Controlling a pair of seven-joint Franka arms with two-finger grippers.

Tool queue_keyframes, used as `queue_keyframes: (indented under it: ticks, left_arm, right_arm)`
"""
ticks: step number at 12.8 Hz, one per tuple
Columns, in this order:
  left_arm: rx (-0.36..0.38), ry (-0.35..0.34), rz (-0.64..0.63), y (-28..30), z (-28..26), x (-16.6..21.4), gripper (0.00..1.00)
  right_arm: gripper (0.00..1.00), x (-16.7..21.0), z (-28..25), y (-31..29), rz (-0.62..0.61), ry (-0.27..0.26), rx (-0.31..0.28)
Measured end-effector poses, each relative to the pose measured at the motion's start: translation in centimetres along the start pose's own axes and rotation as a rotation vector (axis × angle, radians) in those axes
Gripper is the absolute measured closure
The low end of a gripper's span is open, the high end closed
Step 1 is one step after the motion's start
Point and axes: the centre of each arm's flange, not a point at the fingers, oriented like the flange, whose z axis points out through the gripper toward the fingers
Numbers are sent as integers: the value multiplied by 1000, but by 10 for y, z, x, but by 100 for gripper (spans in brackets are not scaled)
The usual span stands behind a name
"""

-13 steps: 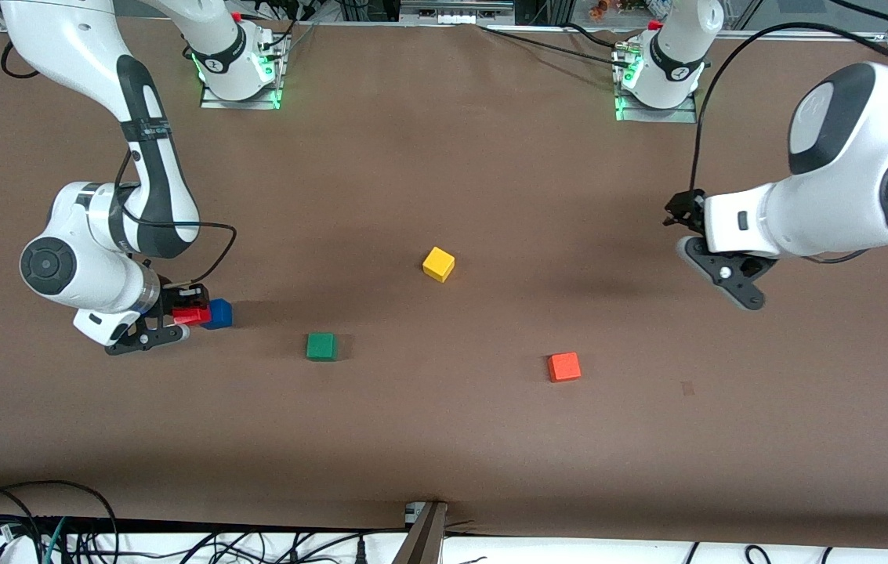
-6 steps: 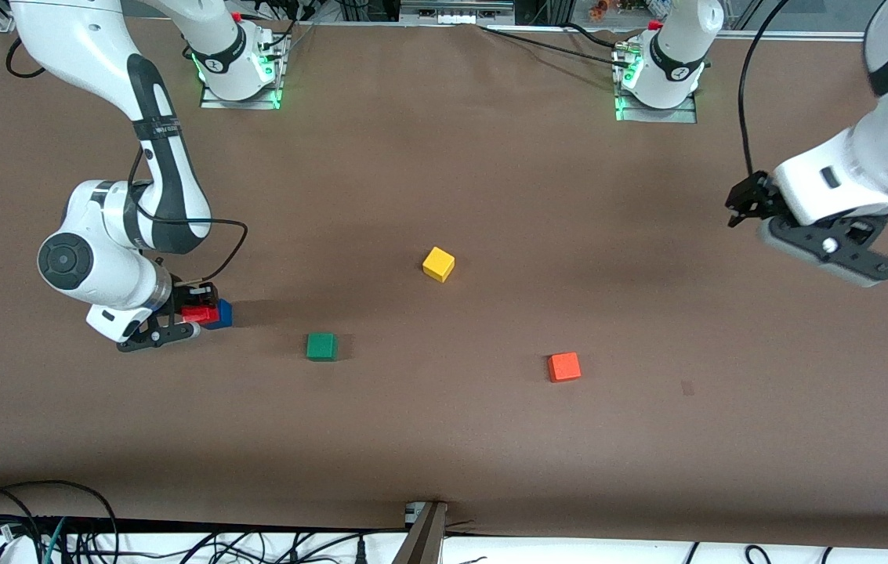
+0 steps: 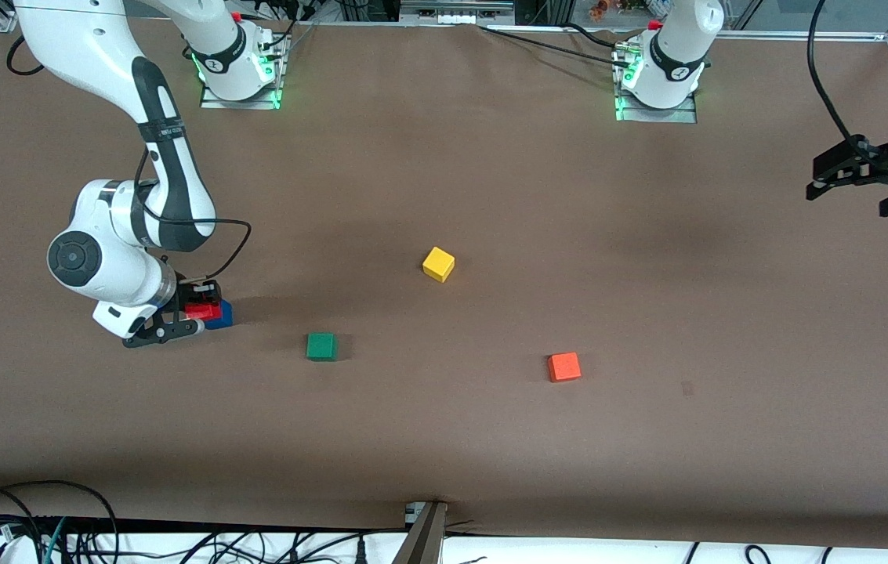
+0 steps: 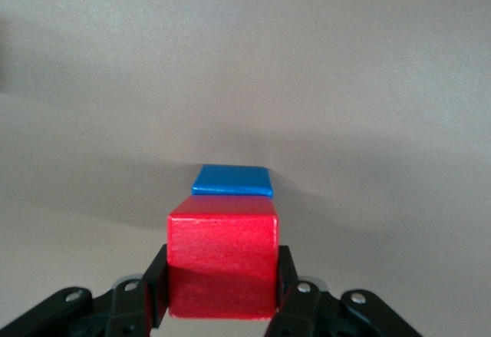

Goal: Pass red block to right arm, stack on blue
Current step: 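Open the right gripper and release the red cube on the blue cube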

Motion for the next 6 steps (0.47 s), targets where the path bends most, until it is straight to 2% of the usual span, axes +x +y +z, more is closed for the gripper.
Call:
queue_keyframes:
  ticks: [1,6]
  left_arm:
    - [23,-2,8,11,2,-2,0]
    - [25,-6,27,35,8,-6,0]
  right_arm:
    - [44,0,0,0,0,0,0]
    - [44,-1,1,0,0,-1,0]
